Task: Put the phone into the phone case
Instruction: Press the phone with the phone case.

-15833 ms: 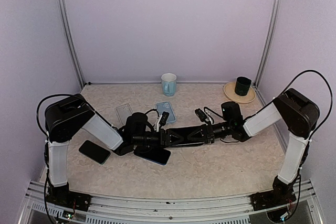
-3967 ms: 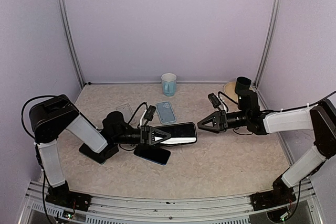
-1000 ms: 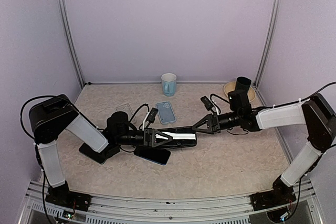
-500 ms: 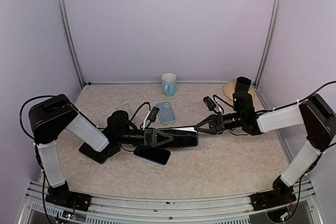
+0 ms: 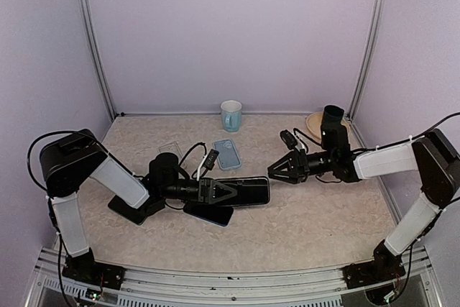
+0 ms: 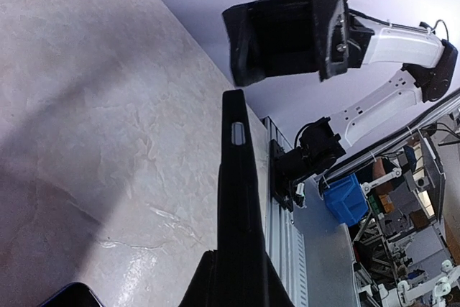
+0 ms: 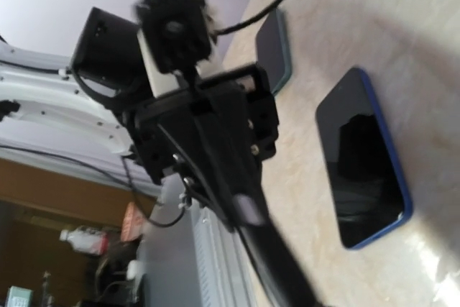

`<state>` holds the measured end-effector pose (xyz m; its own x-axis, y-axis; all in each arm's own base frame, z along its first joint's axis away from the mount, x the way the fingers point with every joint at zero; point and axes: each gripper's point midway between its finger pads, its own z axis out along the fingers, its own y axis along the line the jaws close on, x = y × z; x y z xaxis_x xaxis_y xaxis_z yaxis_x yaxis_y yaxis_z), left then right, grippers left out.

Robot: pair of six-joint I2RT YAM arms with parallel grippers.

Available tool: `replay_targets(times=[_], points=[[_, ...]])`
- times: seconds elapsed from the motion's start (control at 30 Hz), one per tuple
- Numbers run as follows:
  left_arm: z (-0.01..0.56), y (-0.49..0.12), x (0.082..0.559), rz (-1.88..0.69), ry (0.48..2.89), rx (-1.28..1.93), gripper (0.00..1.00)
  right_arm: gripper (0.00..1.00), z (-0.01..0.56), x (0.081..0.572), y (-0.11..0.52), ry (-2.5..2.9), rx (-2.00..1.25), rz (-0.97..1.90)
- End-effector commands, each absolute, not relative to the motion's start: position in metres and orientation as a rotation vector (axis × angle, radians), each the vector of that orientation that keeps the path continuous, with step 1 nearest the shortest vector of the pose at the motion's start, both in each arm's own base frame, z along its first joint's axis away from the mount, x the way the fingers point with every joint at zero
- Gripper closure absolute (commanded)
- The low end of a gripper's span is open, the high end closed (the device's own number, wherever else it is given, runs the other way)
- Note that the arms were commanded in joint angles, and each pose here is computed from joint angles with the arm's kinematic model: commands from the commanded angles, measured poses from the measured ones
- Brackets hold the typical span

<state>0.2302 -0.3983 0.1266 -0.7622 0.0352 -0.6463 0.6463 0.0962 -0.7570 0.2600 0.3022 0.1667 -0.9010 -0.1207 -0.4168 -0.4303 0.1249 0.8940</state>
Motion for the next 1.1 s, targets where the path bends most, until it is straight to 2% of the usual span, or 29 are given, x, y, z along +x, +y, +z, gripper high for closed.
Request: replay_targets(times=[0.0,0.07,0.27,0.5,0.87,1.07], points=[[0.142,-0.396,0.233,-1.698,1.858,0.668,1.0,0.46,0.184,0.268,0.297,2.119,-0.617,1.685],[0.145,-0.395,0.233,-1.698,1.85,0.664,1.0,0.4,0.18,0.268,0.296,2.138,-0.615,1.653],[0.152,-0.394,0.245,-1.727,1.879,0.569,1.0,0.35,0.16,0.27,0.296,2.216,-0.65,1.418],[0.177,-0.388,0.251,-1.763,1.817,0.5,1.0,0.31,0.143,0.262,0.301,2.274,-0.64,1.453],[0.193,-0.388,0.249,-1.809,1.769,0.501,1.0,0.36,0.147,0.243,0.323,2.211,-0.693,1.644],[0.192,-0.388,0.249,-1.809,1.766,0.498,1.0,0.44,0.154,0.24,0.334,2.174,-0.71,1.719]])
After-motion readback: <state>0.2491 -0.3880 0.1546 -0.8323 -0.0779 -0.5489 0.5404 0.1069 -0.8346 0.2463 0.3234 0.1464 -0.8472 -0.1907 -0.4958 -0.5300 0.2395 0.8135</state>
